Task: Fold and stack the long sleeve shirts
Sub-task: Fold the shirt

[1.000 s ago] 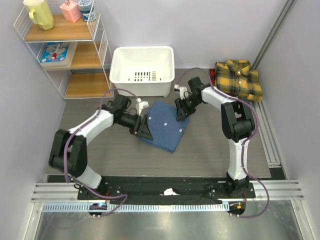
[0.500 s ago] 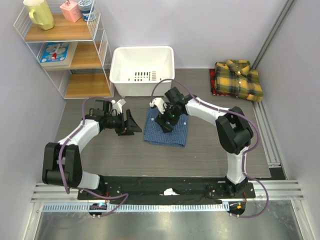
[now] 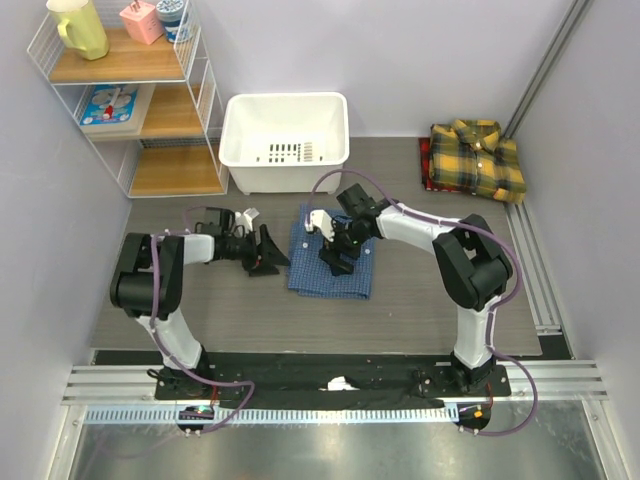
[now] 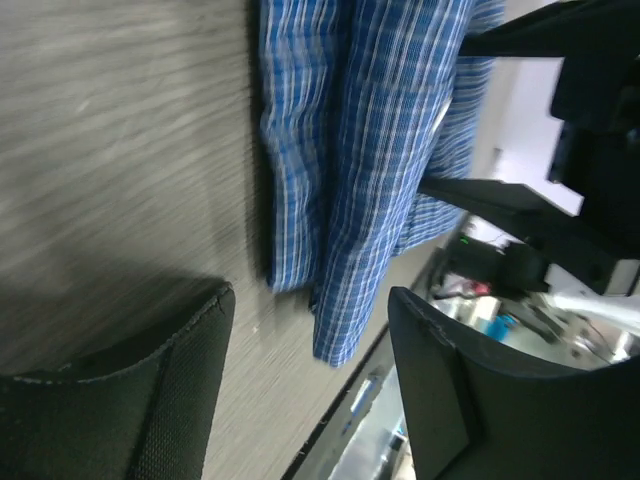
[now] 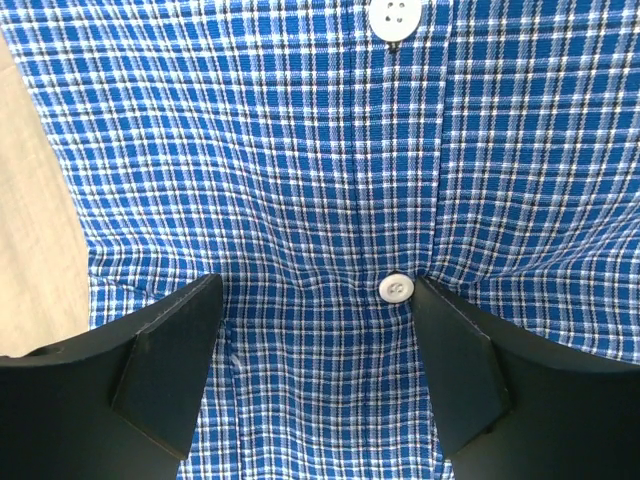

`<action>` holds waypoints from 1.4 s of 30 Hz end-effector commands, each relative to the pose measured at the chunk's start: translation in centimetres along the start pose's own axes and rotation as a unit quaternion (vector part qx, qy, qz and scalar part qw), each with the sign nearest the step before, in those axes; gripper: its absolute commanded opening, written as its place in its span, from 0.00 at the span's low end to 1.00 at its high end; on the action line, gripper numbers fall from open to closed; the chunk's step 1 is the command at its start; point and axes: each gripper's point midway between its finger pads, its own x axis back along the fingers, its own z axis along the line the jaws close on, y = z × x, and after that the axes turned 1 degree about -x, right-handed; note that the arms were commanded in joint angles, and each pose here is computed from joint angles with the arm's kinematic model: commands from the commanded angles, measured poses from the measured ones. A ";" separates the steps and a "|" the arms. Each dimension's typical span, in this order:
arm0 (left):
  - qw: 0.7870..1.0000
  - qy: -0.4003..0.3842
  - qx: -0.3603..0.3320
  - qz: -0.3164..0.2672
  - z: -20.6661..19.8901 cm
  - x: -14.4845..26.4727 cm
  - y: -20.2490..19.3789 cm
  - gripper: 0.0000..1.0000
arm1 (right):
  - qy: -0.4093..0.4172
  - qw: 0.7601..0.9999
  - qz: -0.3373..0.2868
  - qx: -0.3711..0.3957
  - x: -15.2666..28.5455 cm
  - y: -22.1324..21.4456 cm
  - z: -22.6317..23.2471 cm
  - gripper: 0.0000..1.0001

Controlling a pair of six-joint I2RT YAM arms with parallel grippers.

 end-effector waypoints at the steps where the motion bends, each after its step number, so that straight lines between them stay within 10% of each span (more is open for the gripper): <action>1: 0.999 -0.048 -0.022 -0.011 0.3 -1.6 1.6 0.65 | 0.092 0.995 0.044 -0.016 0.8 -3.1 5.4 0.81; 17: 0.998 -0.044 0.050 0.019 2.5 -5.0 -0.7 0.63 | -0.004 0.995 -0.033 -0.095 4.5 3.8 -0.5 0.81; 42: 0.994 -0.099 0.042 0.005 -0.5 -7.9 1.3 0.55 | 0.003 0.992 0.003 -0.124 -0.5 0.6 -1.4 0.80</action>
